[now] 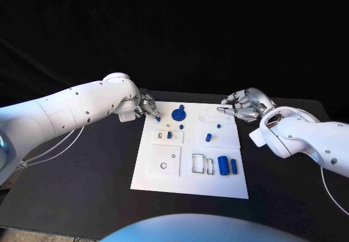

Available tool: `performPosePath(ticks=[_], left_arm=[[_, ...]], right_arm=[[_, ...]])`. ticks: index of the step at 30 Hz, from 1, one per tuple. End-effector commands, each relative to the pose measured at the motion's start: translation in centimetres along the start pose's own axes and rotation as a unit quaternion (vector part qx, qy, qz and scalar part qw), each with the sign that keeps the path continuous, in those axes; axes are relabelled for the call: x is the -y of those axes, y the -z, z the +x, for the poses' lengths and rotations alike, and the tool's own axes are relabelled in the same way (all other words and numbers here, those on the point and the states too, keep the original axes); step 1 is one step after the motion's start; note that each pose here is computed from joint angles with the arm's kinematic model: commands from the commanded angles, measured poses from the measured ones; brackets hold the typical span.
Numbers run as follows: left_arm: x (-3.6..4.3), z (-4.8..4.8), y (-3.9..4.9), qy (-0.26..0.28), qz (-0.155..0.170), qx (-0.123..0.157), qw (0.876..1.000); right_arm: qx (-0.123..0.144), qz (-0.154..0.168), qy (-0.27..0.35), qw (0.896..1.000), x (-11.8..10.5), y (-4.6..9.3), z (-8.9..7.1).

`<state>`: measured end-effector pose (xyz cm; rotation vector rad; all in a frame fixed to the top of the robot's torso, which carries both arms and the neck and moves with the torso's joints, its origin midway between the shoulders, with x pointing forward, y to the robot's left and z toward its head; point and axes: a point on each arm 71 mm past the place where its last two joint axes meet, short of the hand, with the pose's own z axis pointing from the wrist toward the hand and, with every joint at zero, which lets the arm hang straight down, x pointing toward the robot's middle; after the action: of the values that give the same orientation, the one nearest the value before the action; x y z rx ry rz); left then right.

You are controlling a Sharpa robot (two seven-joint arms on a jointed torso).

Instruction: Assemble the parts on the task board

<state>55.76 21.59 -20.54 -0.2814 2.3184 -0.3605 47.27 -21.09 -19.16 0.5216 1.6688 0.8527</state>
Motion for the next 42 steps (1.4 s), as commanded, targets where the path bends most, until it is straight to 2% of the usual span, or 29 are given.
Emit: performPosePath(ticks=[1, 12, 21, 25, 31, 42], left_arm=[[0.41, -0.02, 0.27, 0.014, 0.02, 0.012, 1.0], [-0.07, 0.99, 2.08, 0.005, 0.033, 0.013, 0.999], [-1.22, 2.5, 3.35, 0.002, 0.034, 0.011, 0.999], [-1.41, 3.2, 3.68, 0.003, 0.036, 0.011, 0.999], [-1.16, 4.2, 4.12, 0.003, 0.042, 0.013, 0.999], [-0.53, 5.12, 4.3, 0.005, 0.047, 0.019, 0.999]], right_arm=[[-0.006, -0.005, 0.005, 1.0, -0.1, 0.0, 0.1], [-0.005, -0.003, 0.005, 1.0, 0.0, 0.1, 0.0], [-0.004, -0.002, 0.005, 1.0, 0.1, 0.2, -0.1], [-0.003, -0.002, 0.005, 1.0, 0.1, 0.2, -0.1], [-0.003, -0.002, 0.005, 1.0, 0.2, 0.2, -0.1], [-0.003, -0.001, 0.005, 1.0, 0.3, 0.2, -0.1]])
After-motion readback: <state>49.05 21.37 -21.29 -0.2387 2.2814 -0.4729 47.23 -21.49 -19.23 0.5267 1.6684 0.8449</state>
